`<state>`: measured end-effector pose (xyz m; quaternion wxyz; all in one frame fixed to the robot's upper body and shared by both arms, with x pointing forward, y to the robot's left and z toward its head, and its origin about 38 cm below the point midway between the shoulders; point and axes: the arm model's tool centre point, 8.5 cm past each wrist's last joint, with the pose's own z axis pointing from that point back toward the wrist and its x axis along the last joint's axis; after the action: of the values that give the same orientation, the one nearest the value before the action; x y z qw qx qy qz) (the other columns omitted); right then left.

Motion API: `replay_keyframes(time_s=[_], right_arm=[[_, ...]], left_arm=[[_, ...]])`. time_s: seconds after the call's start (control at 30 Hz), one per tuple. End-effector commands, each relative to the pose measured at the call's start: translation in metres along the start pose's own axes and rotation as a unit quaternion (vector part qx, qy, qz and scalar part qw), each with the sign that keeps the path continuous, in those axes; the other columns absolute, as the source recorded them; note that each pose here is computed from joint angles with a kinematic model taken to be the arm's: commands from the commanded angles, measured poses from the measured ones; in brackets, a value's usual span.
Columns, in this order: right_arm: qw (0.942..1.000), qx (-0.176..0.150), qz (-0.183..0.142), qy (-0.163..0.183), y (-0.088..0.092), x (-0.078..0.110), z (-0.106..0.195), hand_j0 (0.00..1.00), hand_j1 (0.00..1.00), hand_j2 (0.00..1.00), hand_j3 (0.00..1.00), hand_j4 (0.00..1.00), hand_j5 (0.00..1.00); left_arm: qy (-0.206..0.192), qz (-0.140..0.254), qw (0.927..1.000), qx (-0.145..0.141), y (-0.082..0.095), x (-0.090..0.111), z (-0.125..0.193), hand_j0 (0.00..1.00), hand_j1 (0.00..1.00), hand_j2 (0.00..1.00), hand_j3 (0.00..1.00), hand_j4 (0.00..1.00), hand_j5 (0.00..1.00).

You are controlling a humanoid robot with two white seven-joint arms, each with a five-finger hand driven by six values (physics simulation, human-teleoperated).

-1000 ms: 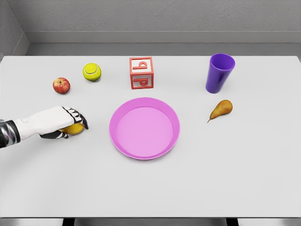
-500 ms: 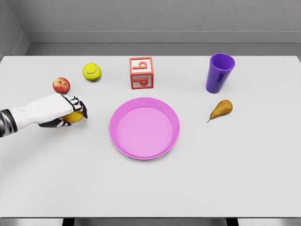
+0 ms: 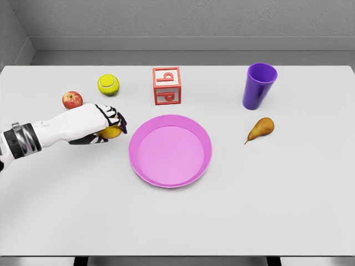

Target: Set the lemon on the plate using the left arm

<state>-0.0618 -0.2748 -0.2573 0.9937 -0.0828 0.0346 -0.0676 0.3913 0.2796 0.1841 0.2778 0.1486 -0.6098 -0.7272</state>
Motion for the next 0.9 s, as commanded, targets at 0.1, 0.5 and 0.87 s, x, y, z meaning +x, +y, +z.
replay_keyframes(time_s=[0.1, 0.5, 0.87], right_arm=[[1.0, 0.0, 0.0, -0.001, 0.0, 0.001, 0.0, 1.0, 1.0, 1.0, 1.0, 1.0, 1.0], [1.0, 0.0, 0.0, 0.0, 0.0, 0.0, 0.0, 1.0, 1.0, 1.0, 1.0, 1.0, 1.0], [1.0, 0.0, 0.0, 0.0, 0.0, 0.0, 0.0, 1.0, 1.0, 1.0, 1.0, 1.0, 1.0]], left_arm=[[-0.027, 0.005, 0.9992, 0.029, 0.007, 0.017, -0.019, 0.48, 0.48, 0.48, 0.48, 0.48, 0.48], [-0.086, 0.014, 0.9958, 0.028, 0.003, 0.052, -0.05, 0.5, 0.5, 0.5, 0.5, 0.5, 0.5], [-0.105, 0.009, 0.9937, 0.038, 0.01, 0.061, -0.062, 1.0, 1.0, 1.0, 1.0, 1.0, 1.0]])
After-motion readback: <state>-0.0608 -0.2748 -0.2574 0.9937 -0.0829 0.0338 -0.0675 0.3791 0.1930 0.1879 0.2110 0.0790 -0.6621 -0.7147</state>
